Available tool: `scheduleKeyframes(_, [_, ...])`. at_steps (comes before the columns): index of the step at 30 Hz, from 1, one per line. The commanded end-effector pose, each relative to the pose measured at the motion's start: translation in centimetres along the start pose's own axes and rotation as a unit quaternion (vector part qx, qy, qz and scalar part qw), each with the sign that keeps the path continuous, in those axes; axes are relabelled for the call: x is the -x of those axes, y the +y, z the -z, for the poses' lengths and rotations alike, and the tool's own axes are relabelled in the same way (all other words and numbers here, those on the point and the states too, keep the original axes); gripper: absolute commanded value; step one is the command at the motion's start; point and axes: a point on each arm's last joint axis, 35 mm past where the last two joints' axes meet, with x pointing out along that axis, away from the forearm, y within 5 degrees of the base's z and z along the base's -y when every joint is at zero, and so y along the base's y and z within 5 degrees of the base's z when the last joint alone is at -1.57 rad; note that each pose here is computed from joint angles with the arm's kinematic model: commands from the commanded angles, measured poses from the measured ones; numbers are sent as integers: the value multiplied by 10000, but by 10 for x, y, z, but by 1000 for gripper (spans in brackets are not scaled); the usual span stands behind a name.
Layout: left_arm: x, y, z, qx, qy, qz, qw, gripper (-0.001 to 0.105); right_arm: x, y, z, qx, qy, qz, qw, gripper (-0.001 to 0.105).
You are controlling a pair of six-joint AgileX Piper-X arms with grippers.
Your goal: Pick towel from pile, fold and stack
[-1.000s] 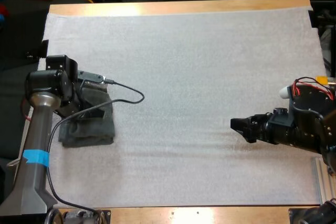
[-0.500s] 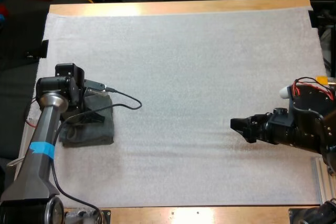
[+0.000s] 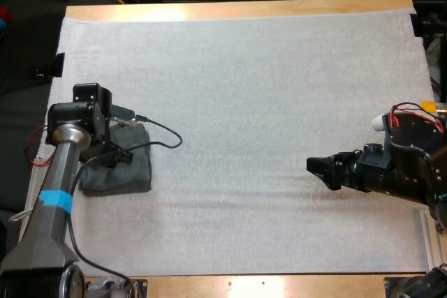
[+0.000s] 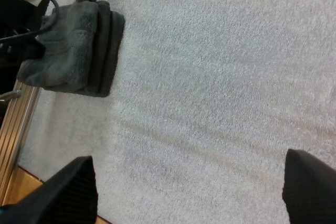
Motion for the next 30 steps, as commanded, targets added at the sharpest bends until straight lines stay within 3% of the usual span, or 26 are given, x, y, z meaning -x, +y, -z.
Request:
scheduleKeyframes(1, [9, 5, 0, 152, -180, -139, 9996, 60, 2, 1, 0, 34, -14, -62, 10000, 71])
scheduleKeyframes(4, [28, 12, 3, 350, -431, -56, 9984, 60, 2, 1, 0, 34, -14, -62, 10000, 71])
scheduleKeyframes(7, [43, 14, 9, 481, -580, 545, 9957, 60, 2, 1, 0, 34, -14, -62, 10000, 71])
scheduleKeyframes(12, [49, 9, 16, 782, -481, 1552, 9836, 60, 2, 1, 0, 34, -14, -62, 10000, 71])
scheduleKeyframes(19, [21, -5, 26, 920, -275, 1791, 9791, 71, 2, 2, 0, 34, -7, -94, 9999, 71])
scheduleKeyframes(30, [-46, -34, 28, 738, 682, 1867, 9773, 71, 2, 2, 0, 37, -8, -143, 9999, 71])
